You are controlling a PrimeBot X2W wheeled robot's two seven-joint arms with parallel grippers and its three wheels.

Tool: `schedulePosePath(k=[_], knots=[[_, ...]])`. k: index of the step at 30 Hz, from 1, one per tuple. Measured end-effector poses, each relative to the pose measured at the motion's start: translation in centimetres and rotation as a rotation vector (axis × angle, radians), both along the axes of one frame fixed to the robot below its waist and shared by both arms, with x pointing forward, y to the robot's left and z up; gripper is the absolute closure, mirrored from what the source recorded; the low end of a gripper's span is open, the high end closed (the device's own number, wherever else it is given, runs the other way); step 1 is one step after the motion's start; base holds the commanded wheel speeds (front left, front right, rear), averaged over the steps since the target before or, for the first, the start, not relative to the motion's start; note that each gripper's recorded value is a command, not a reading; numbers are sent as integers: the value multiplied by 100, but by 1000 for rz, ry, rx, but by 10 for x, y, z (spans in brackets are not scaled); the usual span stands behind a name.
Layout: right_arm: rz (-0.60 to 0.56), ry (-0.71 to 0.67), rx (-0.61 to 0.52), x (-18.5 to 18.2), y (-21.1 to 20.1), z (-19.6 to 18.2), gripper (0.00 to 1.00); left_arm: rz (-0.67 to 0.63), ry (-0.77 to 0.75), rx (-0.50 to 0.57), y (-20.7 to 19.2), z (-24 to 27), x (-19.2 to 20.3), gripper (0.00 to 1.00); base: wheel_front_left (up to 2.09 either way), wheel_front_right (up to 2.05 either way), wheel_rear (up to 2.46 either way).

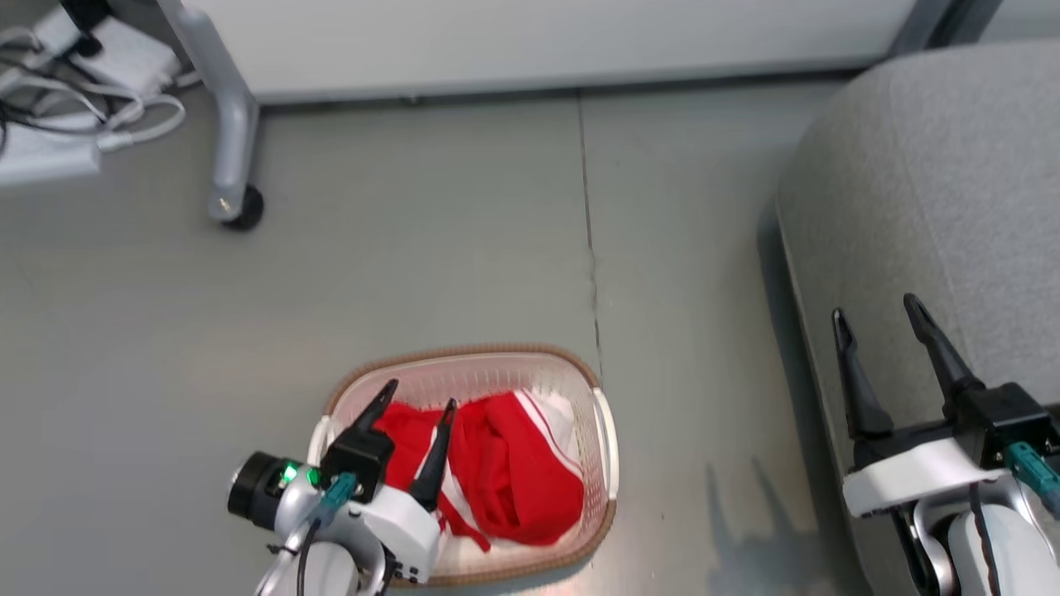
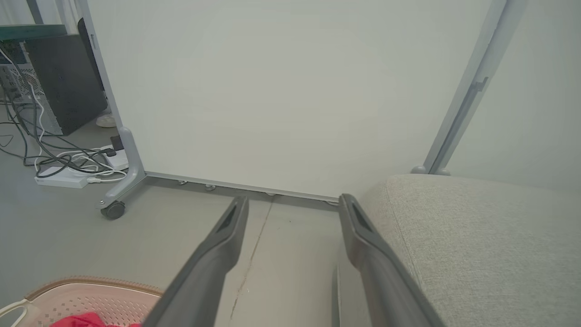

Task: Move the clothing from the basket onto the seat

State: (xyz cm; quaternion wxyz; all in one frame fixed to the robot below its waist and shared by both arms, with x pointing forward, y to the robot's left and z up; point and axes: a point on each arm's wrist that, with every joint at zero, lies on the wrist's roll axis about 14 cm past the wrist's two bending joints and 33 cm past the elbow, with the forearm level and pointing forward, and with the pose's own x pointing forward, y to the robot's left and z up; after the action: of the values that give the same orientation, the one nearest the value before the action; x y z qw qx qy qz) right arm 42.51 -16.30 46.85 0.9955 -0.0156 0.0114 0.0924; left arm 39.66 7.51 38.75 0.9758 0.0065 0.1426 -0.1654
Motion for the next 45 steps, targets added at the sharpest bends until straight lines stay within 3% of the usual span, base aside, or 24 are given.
schedulePosePath(k=[9,14,25,27,31,36,45], knots=[[1,112,-12,32,2,-57,0,-226,272,259,-5,-118,9,0,0,0,0],[0,185,-6,39,4,-93,0,-364,399,303,-16,-168,4,0,0,0,0],[-33,274,8,44,-2,-138,0,-579,588,523,-12,-250,-5,0,0,0,0],[-74,291,63,43,-7,-144,0,-587,630,585,-5,-262,-4,0,0,0,0],[-69,299,59,47,-7,-151,0,-598,725,685,8,-284,-5,0,0,0,0],[-64,325,40,43,-8,-162,0,-664,806,718,6,-302,-11,0,0,0,0],[-58,365,12,39,-11,-179,0,-696,818,909,12,-332,15,0,0,0,0]])
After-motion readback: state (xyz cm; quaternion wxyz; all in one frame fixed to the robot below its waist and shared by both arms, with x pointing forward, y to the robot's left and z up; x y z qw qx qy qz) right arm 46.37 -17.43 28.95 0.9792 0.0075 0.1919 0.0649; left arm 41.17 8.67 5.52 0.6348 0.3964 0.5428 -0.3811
